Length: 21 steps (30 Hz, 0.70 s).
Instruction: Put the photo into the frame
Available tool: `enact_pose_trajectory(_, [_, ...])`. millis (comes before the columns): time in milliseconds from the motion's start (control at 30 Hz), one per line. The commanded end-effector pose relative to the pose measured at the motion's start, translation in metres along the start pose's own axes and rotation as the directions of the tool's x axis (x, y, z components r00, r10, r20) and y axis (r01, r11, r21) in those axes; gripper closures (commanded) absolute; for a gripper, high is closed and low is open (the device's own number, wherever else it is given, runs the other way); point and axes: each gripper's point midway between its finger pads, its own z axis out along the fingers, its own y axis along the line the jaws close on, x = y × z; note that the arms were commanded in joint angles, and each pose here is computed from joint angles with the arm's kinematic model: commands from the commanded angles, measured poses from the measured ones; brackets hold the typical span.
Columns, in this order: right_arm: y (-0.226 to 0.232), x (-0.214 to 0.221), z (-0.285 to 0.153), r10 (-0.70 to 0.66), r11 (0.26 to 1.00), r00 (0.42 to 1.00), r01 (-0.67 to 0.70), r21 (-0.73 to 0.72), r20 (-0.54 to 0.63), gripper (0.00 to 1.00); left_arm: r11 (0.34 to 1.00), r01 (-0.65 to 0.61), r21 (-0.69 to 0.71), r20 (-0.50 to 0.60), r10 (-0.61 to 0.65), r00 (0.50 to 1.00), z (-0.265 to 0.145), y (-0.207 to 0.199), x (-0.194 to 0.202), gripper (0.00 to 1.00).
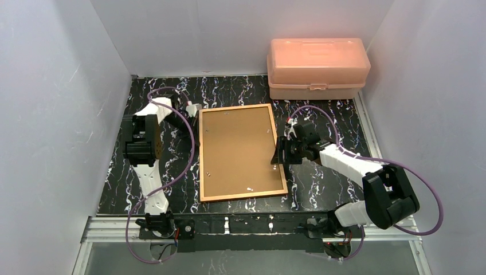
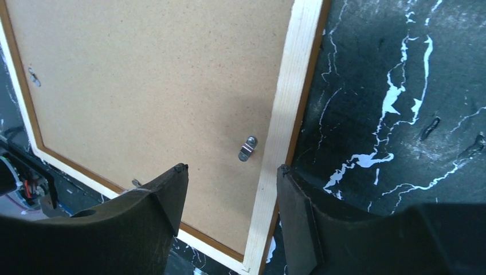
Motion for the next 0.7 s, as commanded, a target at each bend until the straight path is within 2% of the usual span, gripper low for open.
enact_pose_trajectory(0, [0.033,-0.034,-0.014,-0.021,0.994,0.995,0.031,-0.109,0.096,0.37,0.997,-0.048,-0.059,0.081,0.053,0.995,-0.018,0.005,-0.028,1.00])
enact_pose_trajectory(100, [0.065,-0.044,-0.007,-0.045,0.976,0.992,0.070,-0.206,0.121,0.42,0.998,-0.059,-0.033,0.100,0.062,0.993,-0.038,-0.010,-0.026,0.87])
enact_pose_trajectory(200, [0.106,-0.052,0.007,-0.115,0.952,0.987,0.142,-0.273,0.113,0.42,0.998,-0.067,-0.003,0.062,0.067,0.996,-0.045,-0.026,0.002,0.70])
enact_pose_trajectory(267, [0.135,-0.049,0.023,-0.167,0.925,0.982,0.188,-0.331,0.090,0.41,0.998,-0.066,0.012,0.036,0.066,0.997,-0.043,-0.031,0.024,0.63])
enact_pose_trajectory(433, [0.201,-0.028,0.053,-0.293,0.828,0.954,0.286,-0.482,0.063,0.38,0.999,-0.022,0.038,-0.032,0.023,0.999,-0.027,-0.031,0.061,0.61])
enact_pose_trajectory(667, [0.238,-0.002,0.082,-0.354,0.774,0.935,0.301,-0.557,0.013,0.38,0.998,-0.014,0.058,-0.065,0.017,0.998,-0.011,-0.028,0.064,0.64])
